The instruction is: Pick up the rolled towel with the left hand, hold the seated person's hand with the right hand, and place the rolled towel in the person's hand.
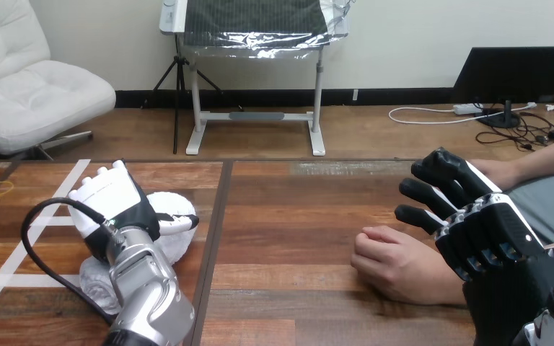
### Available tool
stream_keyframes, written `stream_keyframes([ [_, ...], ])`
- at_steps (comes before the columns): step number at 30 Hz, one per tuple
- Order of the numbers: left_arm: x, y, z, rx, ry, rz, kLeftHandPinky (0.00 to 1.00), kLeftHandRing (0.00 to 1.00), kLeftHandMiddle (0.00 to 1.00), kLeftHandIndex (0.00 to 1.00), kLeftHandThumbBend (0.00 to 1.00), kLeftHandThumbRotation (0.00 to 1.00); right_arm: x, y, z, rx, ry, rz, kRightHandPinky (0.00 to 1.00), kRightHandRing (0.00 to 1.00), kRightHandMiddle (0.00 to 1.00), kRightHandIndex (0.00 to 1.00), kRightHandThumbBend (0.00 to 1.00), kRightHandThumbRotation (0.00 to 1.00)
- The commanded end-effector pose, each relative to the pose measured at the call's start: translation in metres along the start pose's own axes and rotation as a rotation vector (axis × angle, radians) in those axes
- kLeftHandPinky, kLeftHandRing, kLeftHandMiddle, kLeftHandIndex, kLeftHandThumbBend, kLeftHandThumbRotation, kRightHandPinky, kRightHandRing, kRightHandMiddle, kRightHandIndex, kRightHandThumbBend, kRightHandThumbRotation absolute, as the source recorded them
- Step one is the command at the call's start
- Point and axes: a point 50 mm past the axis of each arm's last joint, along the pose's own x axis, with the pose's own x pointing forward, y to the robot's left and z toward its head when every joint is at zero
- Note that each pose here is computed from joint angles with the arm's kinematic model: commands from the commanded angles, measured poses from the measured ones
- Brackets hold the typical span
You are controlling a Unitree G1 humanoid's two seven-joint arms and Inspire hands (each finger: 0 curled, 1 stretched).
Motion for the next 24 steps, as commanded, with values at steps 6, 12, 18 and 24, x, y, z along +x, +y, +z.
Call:
stream_keyframes([
  [6,0.0094,0.0206,0.0184,0.029,-0.02,0.03,1.0,1.0,1.0,0.98,0.92,0.5,0.014,0.0013,0.0147,-0.01,-0.12,0.032,0.79,0.85,0.87,0.85,0.9,1.0],
  [12,0.0108,0.0197,0.0189,0.043,0.015,-0.025,1.0,0.98,0.98,0.96,0.91,0.51,0.0143,0.0013,0.0154,-0.015,-0.124,0.031,0.79,0.84,0.86,0.85,0.9,1.0],
  [18,0.0117,0.0199,0.0199,0.044,0.034,-0.067,0.99,0.93,0.94,0.91,0.91,0.51,0.0141,0.0011,0.016,-0.019,-0.124,0.027,0.79,0.84,0.86,0.85,0.91,1.0],
  [24,0.0117,0.0218,0.0216,0.076,0.038,-0.097,0.85,0.87,0.89,0.86,0.91,0.51,0.0142,0.0002,0.0163,-0.021,-0.127,0.027,0.79,0.84,0.86,0.85,0.91,1.0],
])
